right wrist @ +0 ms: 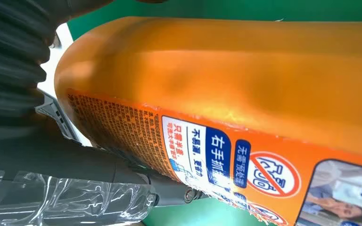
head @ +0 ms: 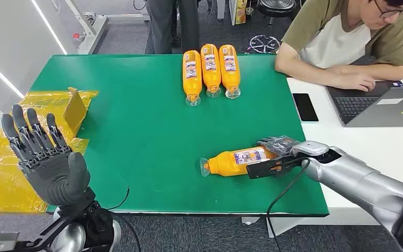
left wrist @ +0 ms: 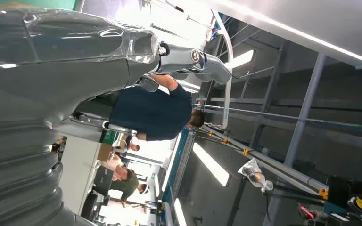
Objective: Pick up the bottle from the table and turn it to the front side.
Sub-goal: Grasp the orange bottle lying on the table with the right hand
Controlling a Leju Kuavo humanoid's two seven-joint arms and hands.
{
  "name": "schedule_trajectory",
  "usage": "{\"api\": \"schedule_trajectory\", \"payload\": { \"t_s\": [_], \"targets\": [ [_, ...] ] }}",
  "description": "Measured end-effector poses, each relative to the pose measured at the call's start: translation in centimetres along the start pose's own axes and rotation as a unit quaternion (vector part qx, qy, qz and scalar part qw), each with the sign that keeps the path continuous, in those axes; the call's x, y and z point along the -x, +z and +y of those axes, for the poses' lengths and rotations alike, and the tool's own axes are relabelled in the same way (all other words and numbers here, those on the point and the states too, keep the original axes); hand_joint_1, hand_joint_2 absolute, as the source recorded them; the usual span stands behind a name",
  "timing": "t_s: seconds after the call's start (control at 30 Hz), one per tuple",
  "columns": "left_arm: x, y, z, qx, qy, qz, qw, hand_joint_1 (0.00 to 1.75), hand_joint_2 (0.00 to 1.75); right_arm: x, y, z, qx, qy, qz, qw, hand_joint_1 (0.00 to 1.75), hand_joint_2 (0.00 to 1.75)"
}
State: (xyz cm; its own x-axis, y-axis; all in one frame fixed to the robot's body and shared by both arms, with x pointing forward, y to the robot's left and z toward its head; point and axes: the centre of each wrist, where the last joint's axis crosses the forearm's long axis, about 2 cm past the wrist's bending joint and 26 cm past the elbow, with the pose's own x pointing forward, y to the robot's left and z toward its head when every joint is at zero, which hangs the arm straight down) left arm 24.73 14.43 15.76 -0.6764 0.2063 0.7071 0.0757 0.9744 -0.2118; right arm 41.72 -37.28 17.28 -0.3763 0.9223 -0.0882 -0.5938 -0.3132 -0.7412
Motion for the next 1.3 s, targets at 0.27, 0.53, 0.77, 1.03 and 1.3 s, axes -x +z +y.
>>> {"api": "schedule_trajectory", "payload": {
  "t_s": [0.27, 0.53, 0.77, 1.03, 1.3],
  "targets": [
    [0.0, 0.0, 0.0, 0.006, 0.004, 0.000, 1.000, 0.00, 1.75, -0.1, -0.2, 0.8, 0.025, 0.005, -0.007, 1.000, 1.75, 1.75],
    [0.0, 0.0, 0.0, 0.006, -0.002, -0.001, 1.000, 0.00, 1.75, -2.7, -1.6, 2.4, 0.152, -0.012, -0.045, 0.987, 1.75, 1.75],
    [0.0, 0.3, 0.0, 0.003, -0.007, 0.001, 1.000, 0.00, 1.75, -5.2, -2.4, 2.5, 0.247, -0.065, -0.067, 0.965, 1.75, 1.75],
    [0.5, 0.9, 0.1, -0.008, -0.022, 0.016, 1.000, 0.00, 1.75, -8.8, -2.8, 3.0, 0.442, -0.124, -0.118, 0.881, 1.75, 1.75],
    [3.2, 2.1, -1.3, 0.033, -0.006, 0.116, 0.993, 0.00, 1.75, -16.2, -1.9, 2.0, 0.597, -0.208, -0.235, 0.738, 1.75, 1.75]
  ]
}}
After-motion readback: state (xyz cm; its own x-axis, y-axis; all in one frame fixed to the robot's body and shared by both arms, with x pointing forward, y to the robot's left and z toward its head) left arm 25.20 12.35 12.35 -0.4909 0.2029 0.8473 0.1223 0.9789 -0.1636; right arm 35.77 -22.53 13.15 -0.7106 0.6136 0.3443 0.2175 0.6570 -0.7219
